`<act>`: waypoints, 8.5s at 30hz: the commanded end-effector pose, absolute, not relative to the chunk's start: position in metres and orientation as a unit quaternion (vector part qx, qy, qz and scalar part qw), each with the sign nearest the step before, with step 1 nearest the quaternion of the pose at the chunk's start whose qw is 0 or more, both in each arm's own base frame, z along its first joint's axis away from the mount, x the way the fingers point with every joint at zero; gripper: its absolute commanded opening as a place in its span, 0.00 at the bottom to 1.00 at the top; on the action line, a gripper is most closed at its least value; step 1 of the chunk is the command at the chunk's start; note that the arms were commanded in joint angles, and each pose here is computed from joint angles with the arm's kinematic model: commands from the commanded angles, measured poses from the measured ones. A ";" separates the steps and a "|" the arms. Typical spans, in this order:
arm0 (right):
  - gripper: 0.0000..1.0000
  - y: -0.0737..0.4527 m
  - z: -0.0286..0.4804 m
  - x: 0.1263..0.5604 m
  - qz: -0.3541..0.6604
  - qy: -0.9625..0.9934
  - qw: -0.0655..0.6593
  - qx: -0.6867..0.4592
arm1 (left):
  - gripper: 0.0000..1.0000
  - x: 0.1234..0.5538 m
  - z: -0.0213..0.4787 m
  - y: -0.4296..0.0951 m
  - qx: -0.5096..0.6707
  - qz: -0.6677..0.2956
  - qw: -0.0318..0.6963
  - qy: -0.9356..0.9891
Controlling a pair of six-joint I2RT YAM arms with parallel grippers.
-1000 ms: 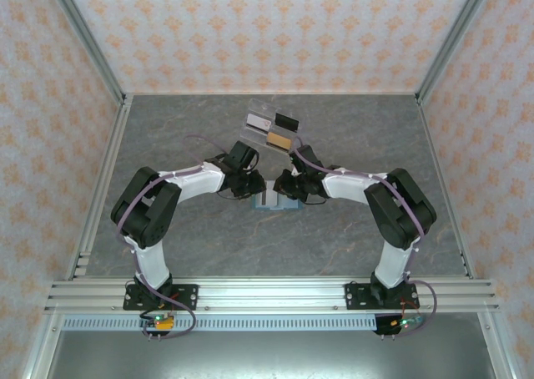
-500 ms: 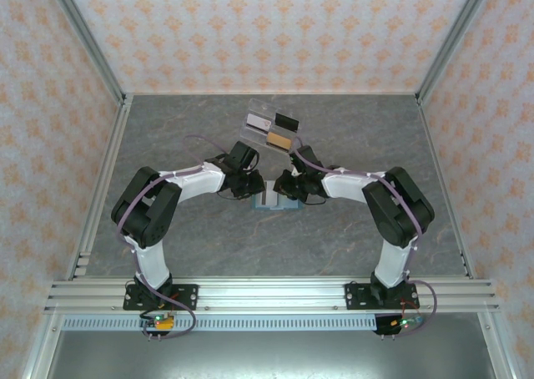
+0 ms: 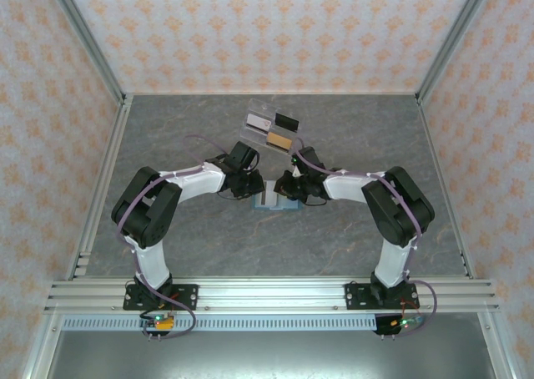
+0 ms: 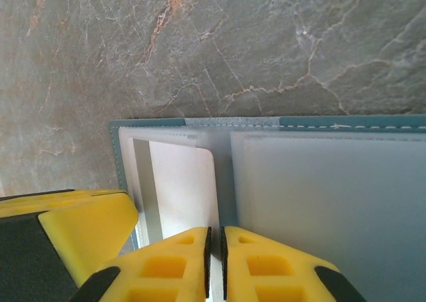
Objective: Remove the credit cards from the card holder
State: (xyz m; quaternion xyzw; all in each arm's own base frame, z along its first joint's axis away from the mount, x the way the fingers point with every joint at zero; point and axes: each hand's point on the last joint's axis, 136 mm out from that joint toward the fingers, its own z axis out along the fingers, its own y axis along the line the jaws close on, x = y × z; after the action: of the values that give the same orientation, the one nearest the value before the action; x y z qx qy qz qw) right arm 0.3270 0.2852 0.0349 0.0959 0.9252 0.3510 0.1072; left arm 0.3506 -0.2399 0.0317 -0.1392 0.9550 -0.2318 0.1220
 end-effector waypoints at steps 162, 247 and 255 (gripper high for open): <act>0.93 0.151 0.160 0.342 0.263 0.908 0.317 0.075 | 0.00 0.537 0.160 -0.208 -0.423 -0.008 0.405 0.811; 0.93 0.154 0.162 0.341 0.270 0.911 0.301 0.081 | 0.26 0.598 0.119 -0.244 -0.410 -0.133 0.379 0.819; 0.91 0.147 0.154 0.344 0.245 0.919 0.297 0.090 | 0.43 0.572 0.170 -0.238 -0.319 -0.116 0.384 0.859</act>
State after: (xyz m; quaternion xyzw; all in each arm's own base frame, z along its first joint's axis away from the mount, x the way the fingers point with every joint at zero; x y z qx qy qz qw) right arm 0.3383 0.1529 0.1518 0.0820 0.9155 0.2630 0.2930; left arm 0.5832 -0.2496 0.1032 -0.3646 0.8526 -0.1098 0.3579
